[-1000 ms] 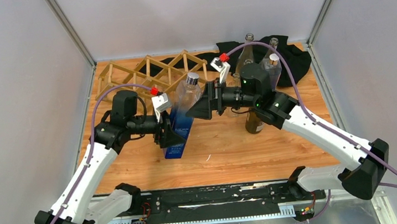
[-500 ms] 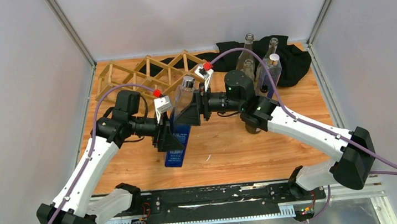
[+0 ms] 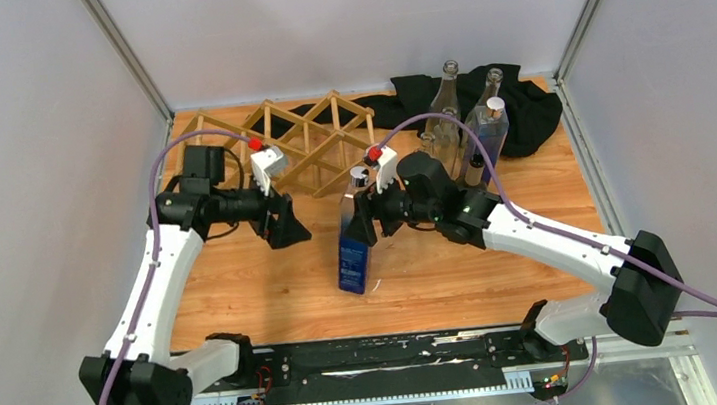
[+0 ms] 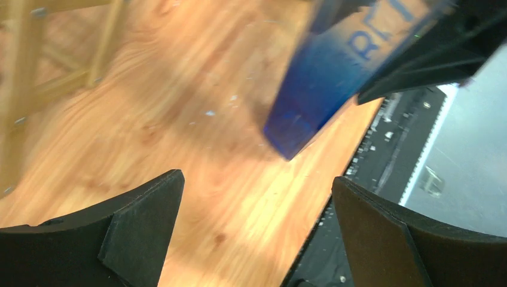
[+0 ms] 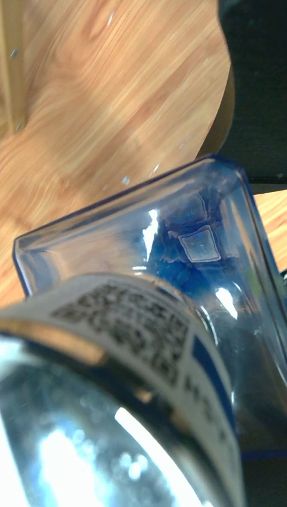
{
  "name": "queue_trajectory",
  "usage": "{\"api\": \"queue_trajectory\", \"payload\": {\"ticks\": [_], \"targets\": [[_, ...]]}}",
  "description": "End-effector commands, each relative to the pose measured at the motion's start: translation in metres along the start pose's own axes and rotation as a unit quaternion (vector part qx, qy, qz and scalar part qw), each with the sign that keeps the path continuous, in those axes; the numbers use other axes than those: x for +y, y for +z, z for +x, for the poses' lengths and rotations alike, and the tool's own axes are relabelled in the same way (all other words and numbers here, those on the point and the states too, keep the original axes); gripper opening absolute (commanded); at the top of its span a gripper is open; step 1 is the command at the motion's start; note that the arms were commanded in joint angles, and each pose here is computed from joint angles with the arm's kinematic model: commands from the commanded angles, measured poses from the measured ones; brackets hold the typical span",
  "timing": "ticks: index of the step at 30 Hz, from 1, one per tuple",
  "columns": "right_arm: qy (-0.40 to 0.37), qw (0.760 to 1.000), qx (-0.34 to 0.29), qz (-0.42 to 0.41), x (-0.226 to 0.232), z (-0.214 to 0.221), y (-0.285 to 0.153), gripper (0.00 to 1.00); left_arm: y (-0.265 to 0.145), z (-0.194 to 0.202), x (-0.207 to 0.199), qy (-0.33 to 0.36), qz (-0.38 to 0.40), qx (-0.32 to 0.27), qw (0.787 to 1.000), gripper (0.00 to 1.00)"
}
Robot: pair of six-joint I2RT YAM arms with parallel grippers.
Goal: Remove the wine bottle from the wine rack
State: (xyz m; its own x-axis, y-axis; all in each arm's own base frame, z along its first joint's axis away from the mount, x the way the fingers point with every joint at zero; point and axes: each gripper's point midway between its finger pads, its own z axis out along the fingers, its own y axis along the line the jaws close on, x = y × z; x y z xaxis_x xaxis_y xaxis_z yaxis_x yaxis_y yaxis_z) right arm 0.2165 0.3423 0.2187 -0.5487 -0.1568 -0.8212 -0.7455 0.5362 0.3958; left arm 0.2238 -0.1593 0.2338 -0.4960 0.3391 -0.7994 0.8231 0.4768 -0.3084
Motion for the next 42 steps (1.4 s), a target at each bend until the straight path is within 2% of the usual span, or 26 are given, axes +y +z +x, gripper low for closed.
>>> {"api": "queue_trajectory", "payload": {"ticks": [1,6,9,17,19,23,27,30,42], "targets": [[-0.083,0.989,-0.109,0.051,-0.01,-0.055,-0.02,0.0,-0.017,0.0,0.046,-0.02,-0.083,0.019,0.996,1.0],[-0.115,0.978,-0.127,0.12,-0.038,-0.06,-0.02,0.0,-0.031,0.008,0.082,-0.024,-0.157,0.048,0.986,1.0],[-0.128,0.969,-0.138,0.16,-0.053,-0.066,-0.021,0.0,-0.034,0.014,0.094,-0.024,-0.173,0.06,0.983,1.0],[-0.128,0.965,-0.14,0.182,-0.066,-0.061,-0.009,0.02,-0.049,0.022,0.119,-0.035,-0.223,0.055,0.973,1.0],[-0.121,0.967,-0.136,0.178,-0.067,-0.056,-0.005,0.1,-0.05,0.023,0.123,-0.035,-0.236,0.048,0.97,1.0],[-0.099,0.971,-0.129,0.176,-0.069,-0.046,-0.001,0.38,-0.047,0.017,0.131,-0.051,-0.255,0.016,0.965,1.0],[-0.084,0.972,-0.124,0.183,-0.072,-0.042,-0.003,0.61,-0.049,0.02,0.14,-0.062,-0.277,0.022,0.959,1.0],[-0.078,0.971,-0.13,0.185,-0.07,-0.045,-0.008,0.85,-0.054,0.024,0.147,-0.061,-0.303,0.025,0.951,1.0],[-0.071,0.974,-0.138,0.167,-0.044,-0.071,-0.044,0.91,-0.064,0.014,0.15,-0.055,-0.337,-0.003,0.94,1.0]]}}
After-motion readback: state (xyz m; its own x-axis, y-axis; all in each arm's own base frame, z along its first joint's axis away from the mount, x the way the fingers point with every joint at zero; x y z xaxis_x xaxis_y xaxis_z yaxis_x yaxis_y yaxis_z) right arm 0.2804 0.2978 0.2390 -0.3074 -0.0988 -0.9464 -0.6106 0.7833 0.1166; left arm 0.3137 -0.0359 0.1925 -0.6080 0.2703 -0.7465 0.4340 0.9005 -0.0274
